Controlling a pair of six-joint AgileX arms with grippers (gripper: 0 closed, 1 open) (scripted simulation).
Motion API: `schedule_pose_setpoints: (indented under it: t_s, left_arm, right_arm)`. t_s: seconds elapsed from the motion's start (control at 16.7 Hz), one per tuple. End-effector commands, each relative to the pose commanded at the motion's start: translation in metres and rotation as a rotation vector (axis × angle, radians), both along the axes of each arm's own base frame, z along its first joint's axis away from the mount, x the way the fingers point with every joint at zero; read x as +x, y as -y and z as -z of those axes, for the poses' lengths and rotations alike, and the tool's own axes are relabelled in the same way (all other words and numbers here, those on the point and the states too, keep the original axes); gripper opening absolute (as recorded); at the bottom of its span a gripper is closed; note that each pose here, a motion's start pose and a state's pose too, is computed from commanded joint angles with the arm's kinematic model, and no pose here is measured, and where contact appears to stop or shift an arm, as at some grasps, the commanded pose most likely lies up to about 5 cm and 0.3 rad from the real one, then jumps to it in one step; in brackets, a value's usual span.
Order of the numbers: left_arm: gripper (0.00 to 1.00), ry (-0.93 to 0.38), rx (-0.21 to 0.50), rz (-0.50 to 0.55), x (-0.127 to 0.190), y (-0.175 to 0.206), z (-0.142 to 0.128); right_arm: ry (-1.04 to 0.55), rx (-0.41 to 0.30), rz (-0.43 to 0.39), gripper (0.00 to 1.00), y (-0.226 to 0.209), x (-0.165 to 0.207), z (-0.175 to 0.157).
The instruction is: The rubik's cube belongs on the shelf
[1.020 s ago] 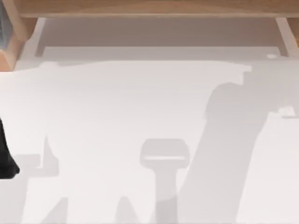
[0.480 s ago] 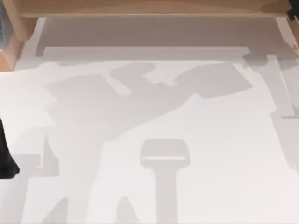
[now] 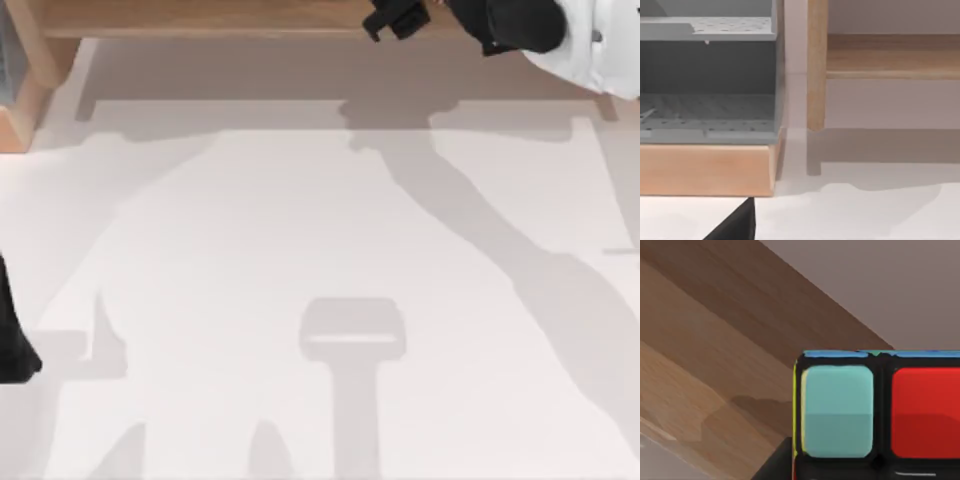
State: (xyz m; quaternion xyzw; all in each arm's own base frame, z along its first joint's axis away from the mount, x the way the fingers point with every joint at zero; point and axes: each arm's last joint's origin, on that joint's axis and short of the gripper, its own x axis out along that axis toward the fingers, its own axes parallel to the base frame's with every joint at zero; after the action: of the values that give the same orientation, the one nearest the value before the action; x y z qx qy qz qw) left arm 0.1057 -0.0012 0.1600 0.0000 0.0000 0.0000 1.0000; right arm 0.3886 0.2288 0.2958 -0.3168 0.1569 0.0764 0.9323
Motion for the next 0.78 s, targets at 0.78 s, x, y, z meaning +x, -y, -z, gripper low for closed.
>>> schedule_pose_setpoints:
  t_s: [0.78]
  left_arm:
    - [1.0,0.0,0.0,0.0,0.0,0.0,0.0]
  right_arm:
    - [0.595,0.461,-0.028,0.0,-0.114,-0.061,0.052]
